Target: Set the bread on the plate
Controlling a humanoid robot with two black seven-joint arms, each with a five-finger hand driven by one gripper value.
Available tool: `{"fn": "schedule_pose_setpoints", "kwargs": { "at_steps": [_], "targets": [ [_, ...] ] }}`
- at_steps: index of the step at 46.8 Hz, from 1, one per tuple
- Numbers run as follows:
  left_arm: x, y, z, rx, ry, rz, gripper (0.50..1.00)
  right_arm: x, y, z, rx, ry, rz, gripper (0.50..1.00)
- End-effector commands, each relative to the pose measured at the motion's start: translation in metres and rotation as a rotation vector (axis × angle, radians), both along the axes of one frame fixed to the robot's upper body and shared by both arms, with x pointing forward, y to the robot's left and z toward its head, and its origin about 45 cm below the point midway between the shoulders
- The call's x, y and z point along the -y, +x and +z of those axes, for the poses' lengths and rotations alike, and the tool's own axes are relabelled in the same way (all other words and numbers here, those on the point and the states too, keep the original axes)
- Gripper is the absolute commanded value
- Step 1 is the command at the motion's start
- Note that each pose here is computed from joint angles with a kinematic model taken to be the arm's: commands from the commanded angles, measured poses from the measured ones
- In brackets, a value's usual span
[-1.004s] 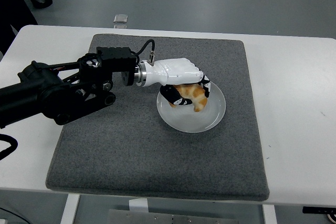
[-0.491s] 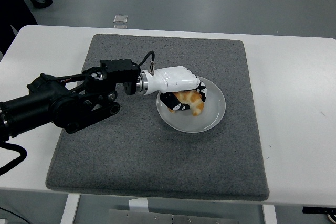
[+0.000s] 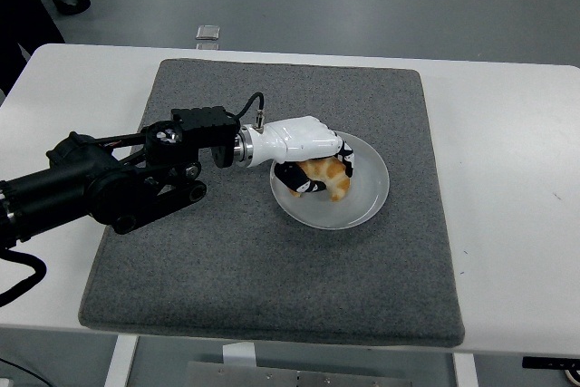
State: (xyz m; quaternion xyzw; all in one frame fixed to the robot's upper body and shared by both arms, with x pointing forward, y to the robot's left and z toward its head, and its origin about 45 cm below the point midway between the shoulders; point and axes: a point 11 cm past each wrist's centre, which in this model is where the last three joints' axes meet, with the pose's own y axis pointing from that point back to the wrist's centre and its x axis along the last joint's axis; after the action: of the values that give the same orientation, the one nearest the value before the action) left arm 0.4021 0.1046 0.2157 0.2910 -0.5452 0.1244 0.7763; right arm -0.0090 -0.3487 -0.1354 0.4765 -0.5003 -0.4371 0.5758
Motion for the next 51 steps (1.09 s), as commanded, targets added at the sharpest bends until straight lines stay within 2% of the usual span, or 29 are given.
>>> {"fn": "schedule_pose_setpoints", "kwargs": {
  "at_steps": [1, 7, 9, 17, 22, 30, 39, 51],
  "targets": [
    [-0.001, 0.000, 0.001, -0.003, -0.005, 0.003, 0.745, 0.000, 0.000, 0.000, 0.000, 0.000, 0.000, 0.930],
    [-0.001, 0.000, 0.002, -0.004, -0.012, 0.000, 0.938, 0.000, 0.000, 0.000, 0.000, 0.000, 0.000, 0.930],
    [-0.001, 0.000, 0.003, -0.005, -0.015, 0.002, 0.988, 0.000, 0.000, 0.000, 0.000, 0.000, 0.000, 0.930],
    [-0.002, -0.001, 0.005, -0.020, -0.033, 0.003, 0.999, 0.000, 0.000, 0.000, 0.000, 0.000, 0.000, 0.930],
    [-0.004, -0.001, 0.010, -0.062, -0.084, 0.026, 1.000, 0.000, 0.000, 0.000, 0.000, 0.000, 0.000, 0.930],
    [-0.016, 0.004, 0.024, -0.160, -0.209, 0.096, 1.000, 0.000, 0.000, 0.000, 0.000, 0.000, 0.000, 0.930],
    [-0.048, 0.010, 0.053, -0.279, -0.316, 0.165, 1.000, 0.000, 0.000, 0.000, 0.000, 0.000, 0.000, 0.930],
    [-0.099, 0.025, 0.094, -0.518, -0.577, 0.307, 0.999, 0.000, 0.000, 0.000, 0.000, 0.000, 0.000, 0.932]
  ]
}}
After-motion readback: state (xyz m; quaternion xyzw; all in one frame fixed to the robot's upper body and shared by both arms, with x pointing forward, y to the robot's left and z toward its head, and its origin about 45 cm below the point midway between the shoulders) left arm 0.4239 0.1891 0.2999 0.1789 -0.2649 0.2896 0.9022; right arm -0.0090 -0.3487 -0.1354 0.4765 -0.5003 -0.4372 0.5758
